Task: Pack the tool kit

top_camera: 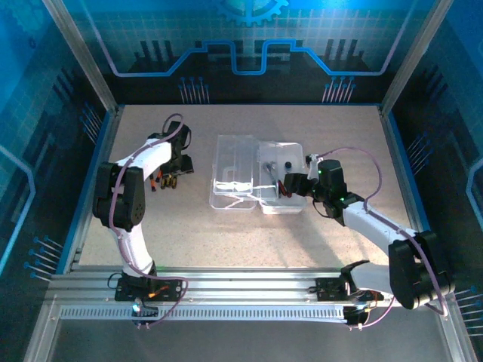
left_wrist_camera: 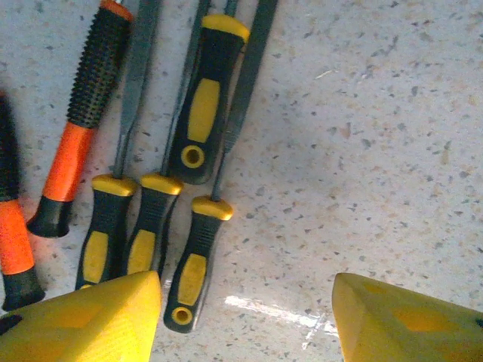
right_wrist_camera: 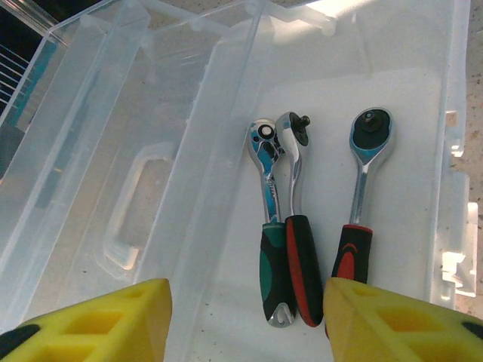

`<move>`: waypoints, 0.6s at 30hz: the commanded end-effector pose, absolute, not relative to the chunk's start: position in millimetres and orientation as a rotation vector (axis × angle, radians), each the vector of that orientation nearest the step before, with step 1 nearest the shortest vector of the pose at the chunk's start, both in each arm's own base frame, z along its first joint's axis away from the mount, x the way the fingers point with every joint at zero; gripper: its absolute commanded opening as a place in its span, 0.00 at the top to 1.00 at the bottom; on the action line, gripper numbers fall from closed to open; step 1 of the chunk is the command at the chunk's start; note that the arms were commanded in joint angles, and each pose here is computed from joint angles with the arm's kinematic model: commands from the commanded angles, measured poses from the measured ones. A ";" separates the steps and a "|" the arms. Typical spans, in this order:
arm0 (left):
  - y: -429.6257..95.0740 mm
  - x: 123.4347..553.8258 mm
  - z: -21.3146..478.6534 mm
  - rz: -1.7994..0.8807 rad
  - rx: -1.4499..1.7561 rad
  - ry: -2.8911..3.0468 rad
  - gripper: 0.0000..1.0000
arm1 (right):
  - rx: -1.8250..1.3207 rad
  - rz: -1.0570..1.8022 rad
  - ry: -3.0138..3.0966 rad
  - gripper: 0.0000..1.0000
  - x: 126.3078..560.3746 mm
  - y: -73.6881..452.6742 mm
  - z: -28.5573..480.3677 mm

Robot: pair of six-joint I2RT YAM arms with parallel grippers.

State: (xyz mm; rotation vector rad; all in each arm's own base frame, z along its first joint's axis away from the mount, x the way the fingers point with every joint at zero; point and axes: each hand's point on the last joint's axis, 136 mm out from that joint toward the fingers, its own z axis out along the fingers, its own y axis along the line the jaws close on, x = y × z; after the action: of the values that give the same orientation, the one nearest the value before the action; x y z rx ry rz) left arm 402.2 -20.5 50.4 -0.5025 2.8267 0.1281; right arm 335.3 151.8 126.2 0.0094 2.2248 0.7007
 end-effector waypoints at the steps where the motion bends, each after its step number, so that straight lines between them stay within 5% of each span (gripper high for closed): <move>1: -7.8 401.0 51.9 0.194 -0.498 2.844 0.38 | -0.021 0.728 2.205 0.43 335.6 159.3 130.0; 18: -19.6 391.2 22.4 0.106 -0.515 2.895 0.58 | -0.022 0.725 2.216 0.51 335.9 159.9 127.8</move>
State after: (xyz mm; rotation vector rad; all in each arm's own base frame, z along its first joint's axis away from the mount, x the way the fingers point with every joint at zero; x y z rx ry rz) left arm 399.6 -17.0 34.5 -0.5151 2.8583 0.1222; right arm 334.3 155.1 125.6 -0.0014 2.2273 0.7148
